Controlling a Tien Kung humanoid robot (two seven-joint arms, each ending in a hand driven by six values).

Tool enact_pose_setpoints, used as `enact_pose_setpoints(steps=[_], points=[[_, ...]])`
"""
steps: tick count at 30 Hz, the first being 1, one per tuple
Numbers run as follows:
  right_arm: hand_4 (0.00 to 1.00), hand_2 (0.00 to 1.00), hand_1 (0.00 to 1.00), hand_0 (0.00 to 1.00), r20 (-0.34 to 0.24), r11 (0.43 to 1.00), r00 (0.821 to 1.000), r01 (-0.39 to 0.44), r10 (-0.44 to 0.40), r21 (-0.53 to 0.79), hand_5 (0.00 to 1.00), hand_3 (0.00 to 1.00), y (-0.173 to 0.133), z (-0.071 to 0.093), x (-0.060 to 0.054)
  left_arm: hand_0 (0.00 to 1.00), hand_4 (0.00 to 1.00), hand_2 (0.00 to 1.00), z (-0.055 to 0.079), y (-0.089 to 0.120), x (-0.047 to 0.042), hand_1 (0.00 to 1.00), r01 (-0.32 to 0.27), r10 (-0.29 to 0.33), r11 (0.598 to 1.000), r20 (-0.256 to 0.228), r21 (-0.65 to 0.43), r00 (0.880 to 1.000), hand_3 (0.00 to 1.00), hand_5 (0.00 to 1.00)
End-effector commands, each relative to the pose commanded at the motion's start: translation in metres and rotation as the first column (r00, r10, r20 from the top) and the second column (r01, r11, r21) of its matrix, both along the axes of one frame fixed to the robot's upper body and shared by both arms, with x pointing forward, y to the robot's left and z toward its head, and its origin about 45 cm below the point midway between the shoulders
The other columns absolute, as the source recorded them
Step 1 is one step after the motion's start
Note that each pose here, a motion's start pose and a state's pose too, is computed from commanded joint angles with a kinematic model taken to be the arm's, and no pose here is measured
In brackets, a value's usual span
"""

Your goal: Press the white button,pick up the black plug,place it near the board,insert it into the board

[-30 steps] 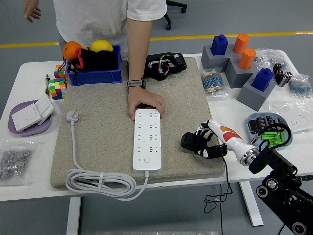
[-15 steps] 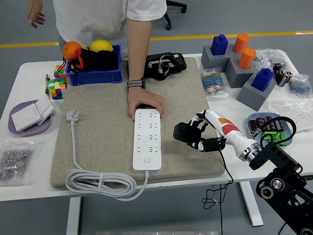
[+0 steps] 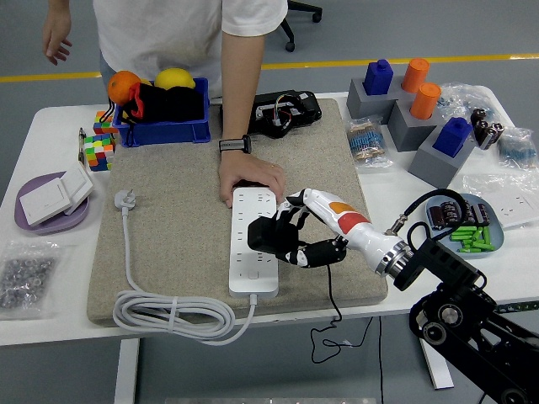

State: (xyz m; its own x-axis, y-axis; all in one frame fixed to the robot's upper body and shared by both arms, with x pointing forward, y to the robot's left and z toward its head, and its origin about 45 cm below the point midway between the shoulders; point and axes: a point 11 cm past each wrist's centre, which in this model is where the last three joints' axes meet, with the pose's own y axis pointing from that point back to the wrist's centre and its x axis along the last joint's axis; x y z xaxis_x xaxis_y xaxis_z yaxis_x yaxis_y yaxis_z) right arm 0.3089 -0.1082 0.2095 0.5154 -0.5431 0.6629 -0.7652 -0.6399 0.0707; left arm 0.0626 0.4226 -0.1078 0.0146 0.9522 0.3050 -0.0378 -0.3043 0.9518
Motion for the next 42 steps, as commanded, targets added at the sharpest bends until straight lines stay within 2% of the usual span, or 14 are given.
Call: enact_pose_setpoints(steps=[12, 19, 26, 42], points=[[0.806, 0.366, 0.377, 0.393, -0.002, 0.991, 1.000, -0.020, 0.020, -0.134, 0.002, 0.396, 0.012, -0.024, 0.016, 0.833, 0.602, 0.780, 0.001, 0.002, 0.0012, 0.801, 0.001, -0.001, 1.000, 0.000, 0.004, 1.000, 0.806, 0.503], [0.810, 0.364, 0.372, 0.387, -0.008, 0.981, 1.000, -0.030, 0.029, -0.192, 0.002, 0.396, 0.012, -0.033, 0.017, 0.833, 0.602, 0.780, 0.001, 0.002, 0.0018, 0.801, 0.000, 0.000, 1.000, 0.002, 0.004, 1.000, 0.805, 0.503], [0.814, 0.363, 0.370, 0.384, -0.016, 0.975, 0.999, -0.046, 0.043, -0.218, 0.002, 0.395, 0.014, -0.037, 0.018, 0.833, 0.602, 0.778, 0.001, 0.002, 0.0016, 0.801, -0.001, 0.001, 1.000, 0.002, 0.005, 1.000, 0.806, 0.503], [0.819, 0.358, 0.360, 0.375, -0.005, 0.960, 0.999, -0.041, 0.041, -0.275, 0.002, 0.395, 0.010, -0.039, 0.026, 0.833, 0.602, 0.779, 0.001, 0.002, 0.0023, 0.801, -0.002, 0.002, 1.000, 0.002, 0.004, 1.000, 0.805, 0.501]])
